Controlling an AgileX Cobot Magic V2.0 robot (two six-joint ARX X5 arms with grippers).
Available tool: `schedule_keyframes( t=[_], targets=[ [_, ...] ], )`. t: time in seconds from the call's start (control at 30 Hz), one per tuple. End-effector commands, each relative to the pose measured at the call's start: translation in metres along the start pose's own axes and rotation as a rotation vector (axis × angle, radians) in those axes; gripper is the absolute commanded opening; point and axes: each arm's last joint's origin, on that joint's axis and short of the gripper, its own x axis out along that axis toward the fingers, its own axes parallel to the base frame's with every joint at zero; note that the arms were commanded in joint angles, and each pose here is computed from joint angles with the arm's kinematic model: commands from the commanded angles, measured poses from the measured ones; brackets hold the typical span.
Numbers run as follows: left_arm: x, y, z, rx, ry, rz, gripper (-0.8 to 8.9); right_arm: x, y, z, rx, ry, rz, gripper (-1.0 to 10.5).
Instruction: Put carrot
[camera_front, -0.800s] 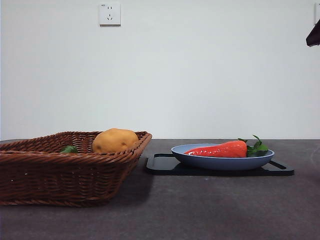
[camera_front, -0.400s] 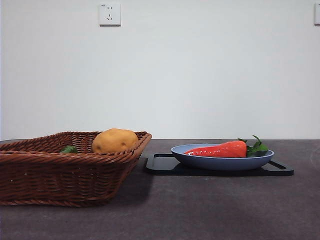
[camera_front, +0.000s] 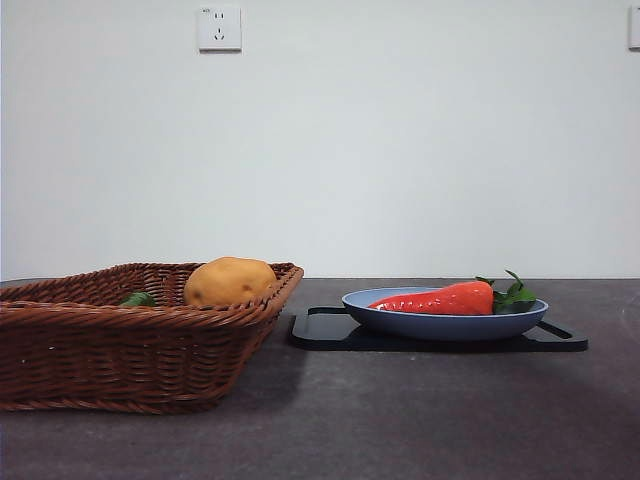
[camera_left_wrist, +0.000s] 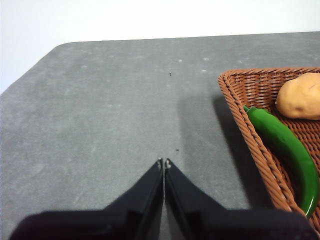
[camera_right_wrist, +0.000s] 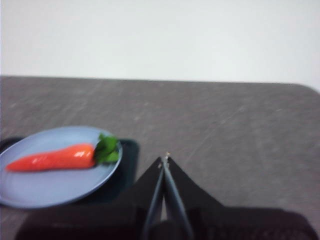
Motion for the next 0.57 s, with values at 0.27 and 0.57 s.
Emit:
schedule_keyframes(
  t=[0.27, 0.57],
  targets=[
    [0.001, 0.0, -0.002, -0.007, -0.005, 0.002, 0.08, 0.011, 0.003, -0.042, -0.003, 0.062, 0.097, 0.1],
    [0.001, 0.0, -0.002, -0.007, -0.005, 0.002, 0.08, 0.014, 0.004, -0.055, 0.007, 0.085, 0.098, 0.1]
  ],
)
